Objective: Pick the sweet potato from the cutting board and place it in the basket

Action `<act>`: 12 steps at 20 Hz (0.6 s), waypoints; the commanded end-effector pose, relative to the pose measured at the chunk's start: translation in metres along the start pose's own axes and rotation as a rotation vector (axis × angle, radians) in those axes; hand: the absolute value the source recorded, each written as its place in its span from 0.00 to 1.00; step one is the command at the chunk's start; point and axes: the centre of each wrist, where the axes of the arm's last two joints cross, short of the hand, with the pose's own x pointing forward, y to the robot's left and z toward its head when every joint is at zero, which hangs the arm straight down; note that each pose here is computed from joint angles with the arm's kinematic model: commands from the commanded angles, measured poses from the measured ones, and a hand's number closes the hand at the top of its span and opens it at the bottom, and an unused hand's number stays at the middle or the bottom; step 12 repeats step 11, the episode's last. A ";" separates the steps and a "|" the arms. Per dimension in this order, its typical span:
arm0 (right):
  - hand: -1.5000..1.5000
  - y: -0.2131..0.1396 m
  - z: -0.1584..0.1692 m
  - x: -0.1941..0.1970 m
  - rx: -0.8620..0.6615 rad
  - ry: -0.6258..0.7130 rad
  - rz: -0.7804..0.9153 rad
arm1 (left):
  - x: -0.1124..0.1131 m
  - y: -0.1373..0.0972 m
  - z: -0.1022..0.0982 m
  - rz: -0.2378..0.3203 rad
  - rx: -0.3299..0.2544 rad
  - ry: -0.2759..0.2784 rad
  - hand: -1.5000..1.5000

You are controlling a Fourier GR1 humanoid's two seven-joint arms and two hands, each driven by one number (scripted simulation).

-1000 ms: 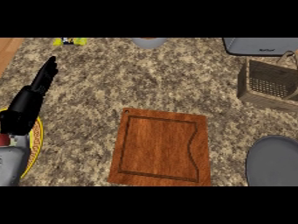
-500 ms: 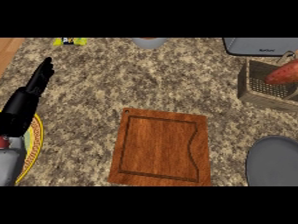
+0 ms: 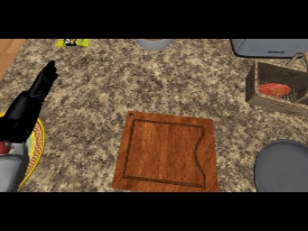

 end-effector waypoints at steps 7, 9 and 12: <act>0.00 -0.031 0.043 -0.050 -0.398 0.115 -0.354 | 0.003 -0.004 0.000 -0.004 -0.002 -0.014 0.50; 0.00 -0.049 0.069 -0.060 -0.457 0.114 -0.409 | 0.000 0.002 0.003 -0.014 -0.012 -0.026 0.50; 0.00 -0.057 0.084 -0.066 -0.513 0.113 -0.419 | 0.017 -0.003 -0.012 0.000 -0.008 -0.029 0.50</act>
